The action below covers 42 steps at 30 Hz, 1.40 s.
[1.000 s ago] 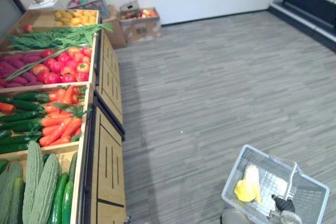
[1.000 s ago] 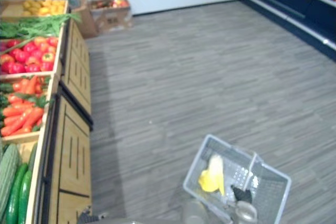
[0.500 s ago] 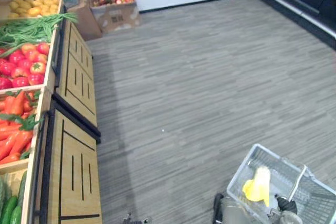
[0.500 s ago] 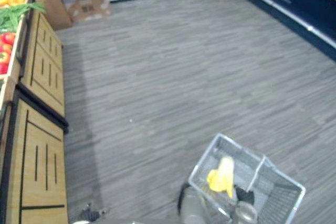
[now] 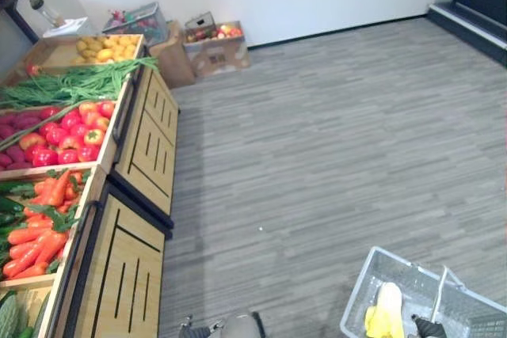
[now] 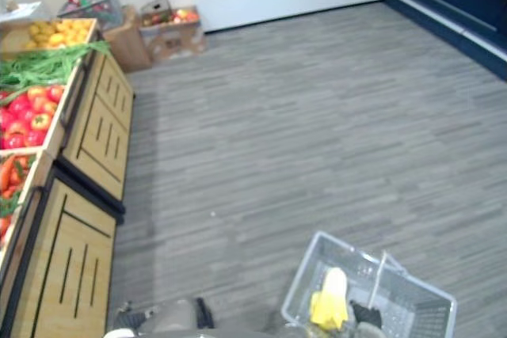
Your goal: Pick vegetable in the basket
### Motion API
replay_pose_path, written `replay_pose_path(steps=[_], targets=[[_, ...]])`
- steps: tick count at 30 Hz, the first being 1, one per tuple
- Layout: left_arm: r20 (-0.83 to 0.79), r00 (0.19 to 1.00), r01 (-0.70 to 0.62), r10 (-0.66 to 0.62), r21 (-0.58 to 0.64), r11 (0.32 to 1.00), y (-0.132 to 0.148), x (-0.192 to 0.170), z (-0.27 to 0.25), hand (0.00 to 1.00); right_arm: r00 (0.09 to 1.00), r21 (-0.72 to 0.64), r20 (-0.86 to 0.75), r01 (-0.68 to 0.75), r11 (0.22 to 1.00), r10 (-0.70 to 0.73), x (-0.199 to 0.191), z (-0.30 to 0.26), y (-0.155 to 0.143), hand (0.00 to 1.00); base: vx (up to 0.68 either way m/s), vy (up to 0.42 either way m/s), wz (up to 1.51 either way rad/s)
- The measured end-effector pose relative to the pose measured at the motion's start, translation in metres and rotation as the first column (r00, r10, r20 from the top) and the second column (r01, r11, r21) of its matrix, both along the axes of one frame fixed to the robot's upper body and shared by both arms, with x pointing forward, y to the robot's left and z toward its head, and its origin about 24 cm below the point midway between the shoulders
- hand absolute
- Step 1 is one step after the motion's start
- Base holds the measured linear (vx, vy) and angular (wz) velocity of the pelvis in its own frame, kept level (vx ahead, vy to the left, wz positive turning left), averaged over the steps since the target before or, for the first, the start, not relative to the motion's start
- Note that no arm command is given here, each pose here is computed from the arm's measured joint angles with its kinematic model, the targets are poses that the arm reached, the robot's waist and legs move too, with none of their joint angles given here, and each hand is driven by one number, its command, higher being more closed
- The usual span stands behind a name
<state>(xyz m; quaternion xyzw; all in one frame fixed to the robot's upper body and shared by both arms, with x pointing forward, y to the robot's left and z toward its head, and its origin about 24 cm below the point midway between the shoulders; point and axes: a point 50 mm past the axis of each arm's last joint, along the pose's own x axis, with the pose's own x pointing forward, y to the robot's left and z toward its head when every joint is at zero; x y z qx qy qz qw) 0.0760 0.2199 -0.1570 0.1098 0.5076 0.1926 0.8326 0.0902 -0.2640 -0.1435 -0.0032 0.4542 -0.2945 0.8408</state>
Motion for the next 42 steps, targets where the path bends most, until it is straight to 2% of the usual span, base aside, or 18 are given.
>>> replay_pose_path(steps=[8, 13, 15, 19, 22, 28, 31, 38, 42], targets=[[-0.029, 0.998, -0.054, 0.054, 0.022, 0.998, 0.009, -0.013, 0.000, 0.00, 0.996, 0.053, 0.005, -0.085, 0.995, 0.085, 0.006, -0.006, 0.029, 1.00, 0.36, 0.306, -0.05], [-0.078, 0.997, 0.003, -0.001, 0.030, 1.000, 0.012, -0.022, -0.002, 0.00, 1.000, 0.024, -0.006, -0.016, 1.000, 0.017, -0.004, -0.004, 0.010, 1.00, 0.38, 0.322, 0.45], [-0.090, 0.993, 0.075, -0.071, 0.045, 0.996, 0.017, -0.019, 0.000, 0.00, 1.000, 0.023, 0.011, 0.003, 1.000, -0.004, -0.005, -0.004, 0.010, 1.00, 0.35, 0.174, 0.76], [-0.074, 0.992, 0.110, -0.106, 0.056, 0.992, 0.018, -0.009, 0.002, 0.00, 0.999, 0.010, 0.039, 0.016, 1.000, -0.016, -0.002, -0.001, 0.008, 1.00, 0.35, 0.022, 0.94], [-0.029, 0.999, 0.045, -0.044, 0.037, 0.998, 0.013, 0.003, 0.002, 0.00, 0.994, 0.016, 0.078, 0.074, 0.997, -0.075, -0.002, 0.002, 0.006, 1.00, 0.29, -0.158, 0.84], [-0.019, 0.999, -0.047, 0.047, 0.013, 0.999, 0.010, -0.001, 0.001, 0.00, 0.993, 0.043, 0.070, 0.087, 0.995, -0.090, -0.009, -0.002, 0.017, 1.00, 0.31, -0.363, 0.58], [-0.023, 0.994, -0.105, 0.104, -0.021, 0.994, 0.002, -0.005, -0.002, 0.00, 0.994, 0.029, 0.056, 0.096, 0.995, -0.097, -0.012, -0.001, 0.010, 1.00, 0.42, -0.473, 0.54], [0.012, 0.991, -0.132, 0.132, -0.055, 0.990, -0.008, 0.002, -0.001, 0.00, 0.995, -0.007, 0.069, 0.070, 0.998, -0.069, -0.005, 0.005, -0.001, 1.00, 0.35, -0.350, 0.80], [0.065, 0.992, -0.108, 0.112, -0.058, 0.992, -0.010, 0.018, 0.003, 0.00, 0.997, 0.002, 0.006, 0.078, 0.997, -0.078, -0.021, 0.000, -0.001, 1.00, 0.21, -0.153, 1.29]])
